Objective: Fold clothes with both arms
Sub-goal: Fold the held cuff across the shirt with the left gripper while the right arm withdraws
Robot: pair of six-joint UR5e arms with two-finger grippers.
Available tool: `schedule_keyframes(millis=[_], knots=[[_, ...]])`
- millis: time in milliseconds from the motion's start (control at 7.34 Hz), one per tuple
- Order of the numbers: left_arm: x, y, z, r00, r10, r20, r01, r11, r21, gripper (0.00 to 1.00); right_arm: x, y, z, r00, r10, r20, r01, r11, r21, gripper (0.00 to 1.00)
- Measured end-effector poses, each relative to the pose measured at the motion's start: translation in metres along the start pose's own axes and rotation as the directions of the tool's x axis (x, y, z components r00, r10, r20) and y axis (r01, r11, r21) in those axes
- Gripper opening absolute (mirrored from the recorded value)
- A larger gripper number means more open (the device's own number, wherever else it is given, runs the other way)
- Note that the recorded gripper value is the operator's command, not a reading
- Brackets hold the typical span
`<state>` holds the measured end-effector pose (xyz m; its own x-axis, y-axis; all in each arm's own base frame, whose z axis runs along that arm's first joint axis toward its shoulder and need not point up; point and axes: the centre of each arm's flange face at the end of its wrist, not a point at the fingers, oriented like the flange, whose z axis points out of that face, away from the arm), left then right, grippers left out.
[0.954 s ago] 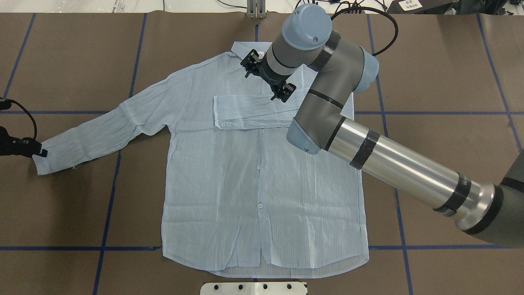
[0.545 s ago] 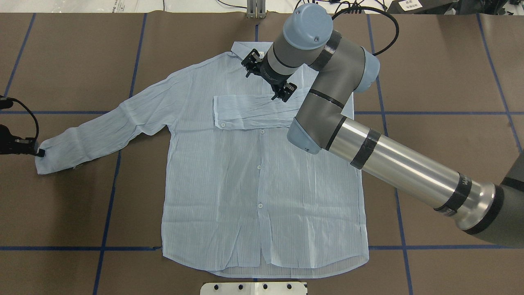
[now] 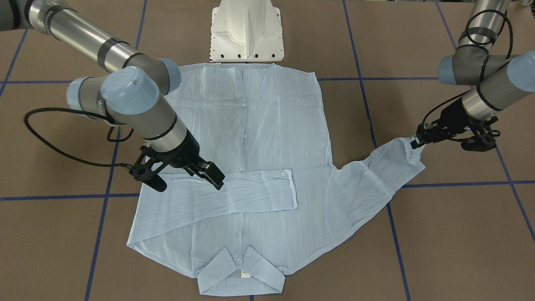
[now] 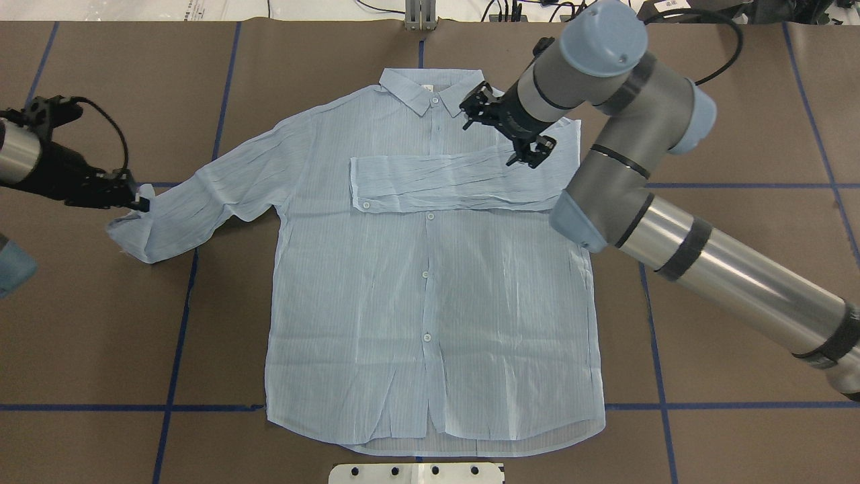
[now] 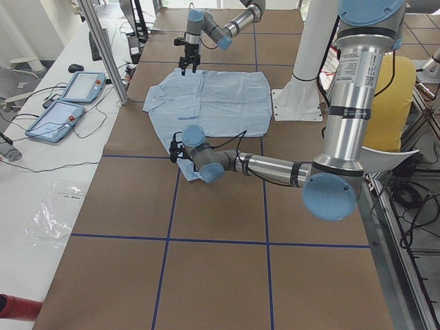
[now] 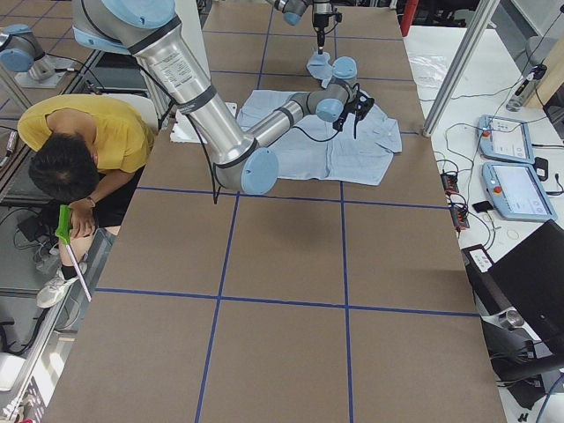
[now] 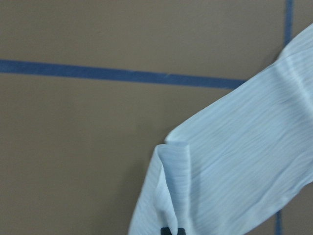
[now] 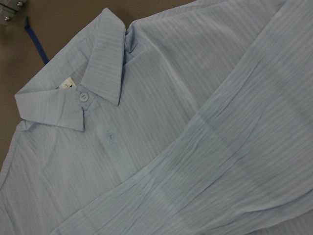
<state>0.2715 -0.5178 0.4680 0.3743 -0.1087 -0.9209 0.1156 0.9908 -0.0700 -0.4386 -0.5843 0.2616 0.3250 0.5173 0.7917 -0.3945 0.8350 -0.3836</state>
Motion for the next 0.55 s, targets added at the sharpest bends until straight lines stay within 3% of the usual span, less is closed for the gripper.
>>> schedule_keyframes(millis=[273, 545], knots=[[0.134, 0.016, 0.037, 0.987, -0.135, -0.084, 0.129, 0.989, -0.066, 0.0, 0.076, -0.052, -0.021, 0.997, -0.066, -0.045, 0.067, 0.998, 0.005, 0.99], [0.271, 0.055, 0.086, 0.96, -0.246, -0.135, 0.235, 0.967, -0.094, 0.0, 0.155, -0.101, -0.037, 0.981, -0.162, -0.107, 0.164, 0.986, 0.012, 0.99]])
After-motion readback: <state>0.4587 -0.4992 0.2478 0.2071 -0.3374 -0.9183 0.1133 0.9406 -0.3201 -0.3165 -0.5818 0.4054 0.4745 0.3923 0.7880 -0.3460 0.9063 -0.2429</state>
